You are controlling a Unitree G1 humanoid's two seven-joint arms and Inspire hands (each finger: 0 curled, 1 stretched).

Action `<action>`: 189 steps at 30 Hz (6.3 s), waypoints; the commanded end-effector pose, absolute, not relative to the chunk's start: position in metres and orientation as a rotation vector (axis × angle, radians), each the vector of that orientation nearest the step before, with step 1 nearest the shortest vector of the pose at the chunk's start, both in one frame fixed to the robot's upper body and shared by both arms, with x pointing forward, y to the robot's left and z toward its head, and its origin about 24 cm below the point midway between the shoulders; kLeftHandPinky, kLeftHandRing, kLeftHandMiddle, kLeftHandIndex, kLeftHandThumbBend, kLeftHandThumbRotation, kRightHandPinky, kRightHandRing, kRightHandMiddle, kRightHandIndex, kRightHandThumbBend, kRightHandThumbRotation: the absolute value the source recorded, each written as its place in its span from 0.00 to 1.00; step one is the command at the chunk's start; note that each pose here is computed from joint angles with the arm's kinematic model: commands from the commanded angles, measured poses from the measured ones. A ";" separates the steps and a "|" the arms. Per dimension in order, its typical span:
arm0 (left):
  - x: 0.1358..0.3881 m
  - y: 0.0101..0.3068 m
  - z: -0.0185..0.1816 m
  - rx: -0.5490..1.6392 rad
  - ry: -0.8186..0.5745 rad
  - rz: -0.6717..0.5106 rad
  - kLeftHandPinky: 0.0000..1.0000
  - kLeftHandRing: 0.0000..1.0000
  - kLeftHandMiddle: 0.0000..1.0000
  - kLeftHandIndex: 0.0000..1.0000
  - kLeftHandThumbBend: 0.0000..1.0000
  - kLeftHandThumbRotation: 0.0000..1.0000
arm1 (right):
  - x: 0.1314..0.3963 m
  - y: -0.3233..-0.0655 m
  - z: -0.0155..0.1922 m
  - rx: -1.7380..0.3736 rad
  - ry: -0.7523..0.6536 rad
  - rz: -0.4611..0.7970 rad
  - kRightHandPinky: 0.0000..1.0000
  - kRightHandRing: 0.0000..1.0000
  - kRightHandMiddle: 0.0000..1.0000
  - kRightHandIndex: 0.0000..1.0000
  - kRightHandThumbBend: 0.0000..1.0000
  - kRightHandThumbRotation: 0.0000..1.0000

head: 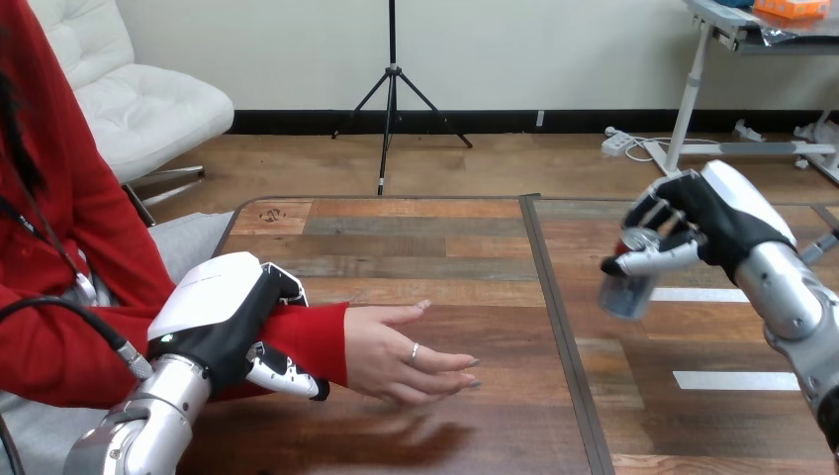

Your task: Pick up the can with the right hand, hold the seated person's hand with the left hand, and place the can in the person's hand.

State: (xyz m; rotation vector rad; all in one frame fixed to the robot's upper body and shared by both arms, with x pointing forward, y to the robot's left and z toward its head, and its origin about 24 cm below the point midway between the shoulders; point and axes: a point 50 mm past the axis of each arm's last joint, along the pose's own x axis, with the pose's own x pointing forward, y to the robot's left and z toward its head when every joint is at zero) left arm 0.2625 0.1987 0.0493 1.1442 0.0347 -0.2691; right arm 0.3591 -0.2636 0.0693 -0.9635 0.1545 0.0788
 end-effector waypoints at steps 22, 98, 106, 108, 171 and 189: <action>0.305 0.143 0.167 1.011 -0.515 -0.119 0.20 0.26 0.33 0.33 0.82 0.00 | 0.387 -0.173 0.177 -0.922 -0.409 0.175 0.31 0.34 0.41 0.47 0.62 0.00; 0.321 0.122 0.188 0.908 -0.570 -0.097 0.19 0.25 0.33 0.32 0.74 0.00 | 0.375 -0.086 0.166 -0.791 -0.471 0.403 0.32 0.36 0.42 0.46 0.61 0.00; 0.323 0.121 0.185 0.914 -0.550 -0.108 0.20 0.26 0.33 0.33 0.76 0.00 | 0.373 -0.080 0.167 -0.786 -0.483 0.412 0.31 0.35 0.42 0.46 0.61 0.00; 0.324 0.121 0.184 0.914 -0.551 -0.110 0.20 0.26 0.33 0.33 0.76 0.00 | 0.373 -0.078 0.168 -0.781 -0.485 0.414 0.31 0.35 0.41 0.46 0.61 0.00; 0.312 0.133 0.169 0.916 -0.496 -0.206 0.52 0.62 0.66 0.67 0.96 0.50 | 0.365 -0.102 0.165 -0.758 -0.428 0.399 0.46 0.55 0.61 0.66 0.73 0.69; 0.304 0.140 0.161 0.859 -0.477 -0.235 0.58 0.71 0.76 0.77 1.00 0.81 | 0.356 -0.119 0.156 -0.753 -0.437 0.390 0.56 0.64 0.67 0.72 0.91 1.00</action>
